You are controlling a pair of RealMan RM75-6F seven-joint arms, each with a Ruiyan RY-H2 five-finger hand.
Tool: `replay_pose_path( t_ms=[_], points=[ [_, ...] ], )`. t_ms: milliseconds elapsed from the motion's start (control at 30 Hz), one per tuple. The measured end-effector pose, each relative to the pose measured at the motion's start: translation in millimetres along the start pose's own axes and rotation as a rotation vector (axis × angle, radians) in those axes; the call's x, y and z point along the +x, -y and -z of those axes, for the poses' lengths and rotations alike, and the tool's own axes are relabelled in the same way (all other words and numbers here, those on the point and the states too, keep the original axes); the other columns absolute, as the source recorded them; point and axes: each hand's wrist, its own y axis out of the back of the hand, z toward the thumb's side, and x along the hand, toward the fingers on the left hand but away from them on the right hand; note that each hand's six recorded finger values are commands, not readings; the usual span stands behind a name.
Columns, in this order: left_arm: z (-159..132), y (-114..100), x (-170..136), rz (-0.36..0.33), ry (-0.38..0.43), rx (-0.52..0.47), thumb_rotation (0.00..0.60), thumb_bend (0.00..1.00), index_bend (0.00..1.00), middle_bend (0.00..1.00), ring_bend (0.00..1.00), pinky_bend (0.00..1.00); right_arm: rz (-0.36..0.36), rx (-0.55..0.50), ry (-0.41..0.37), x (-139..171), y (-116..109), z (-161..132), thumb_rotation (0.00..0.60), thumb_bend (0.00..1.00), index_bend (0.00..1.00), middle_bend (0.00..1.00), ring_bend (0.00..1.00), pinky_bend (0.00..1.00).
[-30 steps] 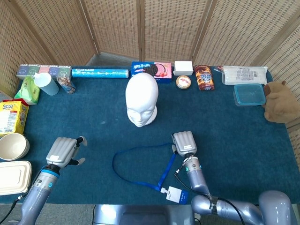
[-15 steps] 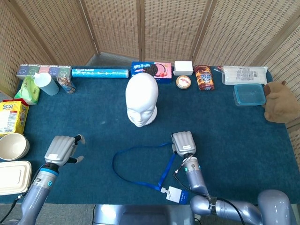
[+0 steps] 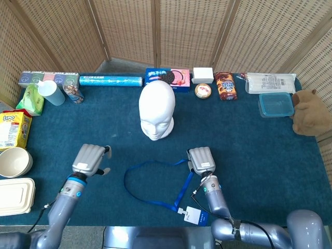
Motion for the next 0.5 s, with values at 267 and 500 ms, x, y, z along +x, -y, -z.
replay_pose_path(
  t_ms=[267,500],
  points=[
    [-37.3,14.8,22.2,0.045,-0.001,0.011,0.574,0.27,0.56,1.00,1.00,1.00,-0.007,-0.007,-0.011,2.9,-0.7,-0.6,0.565,0.50,0.58,1.00,1.00,1.00],
    [-61.1,31.1,36.2,0.070,-0.028,0.022,0.576,0.27,0.58,1.00,1.00,1.00,-0.011,-0.011,-0.015,4.2,-1.3,0.8,0.569,0.50,0.58,1.00,1.00,1.00]
  ],
)
